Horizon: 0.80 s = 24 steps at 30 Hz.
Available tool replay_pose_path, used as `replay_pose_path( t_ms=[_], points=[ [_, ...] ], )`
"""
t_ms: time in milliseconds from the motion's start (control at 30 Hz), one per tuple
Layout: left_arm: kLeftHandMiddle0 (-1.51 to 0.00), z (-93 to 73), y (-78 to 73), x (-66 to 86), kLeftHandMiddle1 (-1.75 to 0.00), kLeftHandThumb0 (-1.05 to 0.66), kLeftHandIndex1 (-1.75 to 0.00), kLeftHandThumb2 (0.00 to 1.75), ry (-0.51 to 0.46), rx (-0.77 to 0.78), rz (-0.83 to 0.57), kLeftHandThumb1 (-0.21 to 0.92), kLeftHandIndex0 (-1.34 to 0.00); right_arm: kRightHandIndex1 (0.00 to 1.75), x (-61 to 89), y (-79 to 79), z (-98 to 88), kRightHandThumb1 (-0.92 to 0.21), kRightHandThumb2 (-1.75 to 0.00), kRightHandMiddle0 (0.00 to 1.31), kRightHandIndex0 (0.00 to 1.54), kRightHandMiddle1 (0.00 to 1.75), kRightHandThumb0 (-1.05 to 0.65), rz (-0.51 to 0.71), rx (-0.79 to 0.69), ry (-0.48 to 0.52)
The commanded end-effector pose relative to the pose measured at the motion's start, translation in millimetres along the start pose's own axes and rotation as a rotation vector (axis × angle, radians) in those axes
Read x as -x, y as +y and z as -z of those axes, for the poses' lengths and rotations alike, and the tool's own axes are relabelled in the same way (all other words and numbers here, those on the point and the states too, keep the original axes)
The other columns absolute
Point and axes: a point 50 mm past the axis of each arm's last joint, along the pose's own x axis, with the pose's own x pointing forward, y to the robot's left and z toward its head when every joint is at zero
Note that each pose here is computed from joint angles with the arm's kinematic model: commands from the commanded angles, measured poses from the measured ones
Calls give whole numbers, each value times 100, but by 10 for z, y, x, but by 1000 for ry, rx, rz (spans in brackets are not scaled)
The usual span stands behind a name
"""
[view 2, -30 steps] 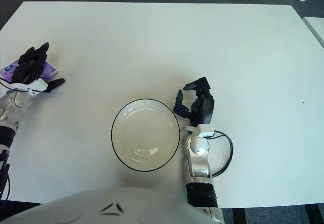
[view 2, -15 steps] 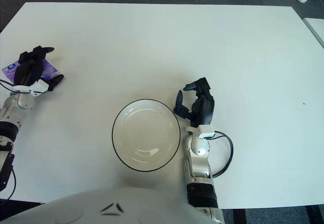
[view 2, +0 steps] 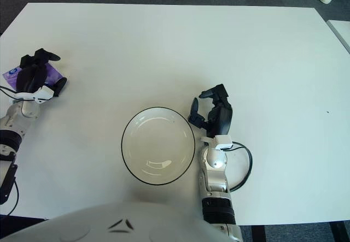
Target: Put the tissue paper into the plate.
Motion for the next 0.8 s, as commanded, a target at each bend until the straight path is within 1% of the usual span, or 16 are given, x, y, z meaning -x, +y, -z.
replay_pose_path(
  t_ms=[0,267,367,467,600,633,667,700,767],
  points=[
    [-25,183,-625,509,-175,-46,-174,125,94,-26,281,12,-3,175,231,-148,198,-31,-133,62,113,175,-48,36,58,134],
    [-39,176,-632,514,-175,-43,-175,126,85,-19,264,14,-11,175,226,-151,190,-30,-135,63,117,175,-49,28,52,102],
    [-46,175,-636,513,-175,-41,-175,126,86,-16,260,14,-14,175,228,-156,197,-29,-136,63,118,175,-49,33,56,113],
    [-61,174,-639,514,-175,-39,-175,126,84,-10,250,14,-20,175,230,-161,204,-30,-135,63,115,175,-49,41,63,126],
    [-71,173,-640,518,-175,-37,-175,128,79,-5,230,14,-28,175,233,-163,204,-31,-133,62,113,175,-48,42,62,136],
    [-73,170,-638,520,-175,-36,-175,128,75,-4,220,14,-30,175,234,-163,204,-32,-133,61,113,175,-48,41,63,139],
    [-77,167,-637,521,-175,-39,-175,127,72,-3,213,22,-39,175,235,-164,205,-32,-133,61,113,175,-48,41,63,141],
    [-79,161,-633,524,-175,-41,-175,127,65,-2,193,25,-43,175,235,-165,204,-32,-132,61,112,175,-48,40,62,140],
    [-88,151,-628,528,-175,-46,-175,134,54,-2,162,24,-57,175,235,-166,202,-32,-132,61,112,175,-48,39,59,139]
  ],
)
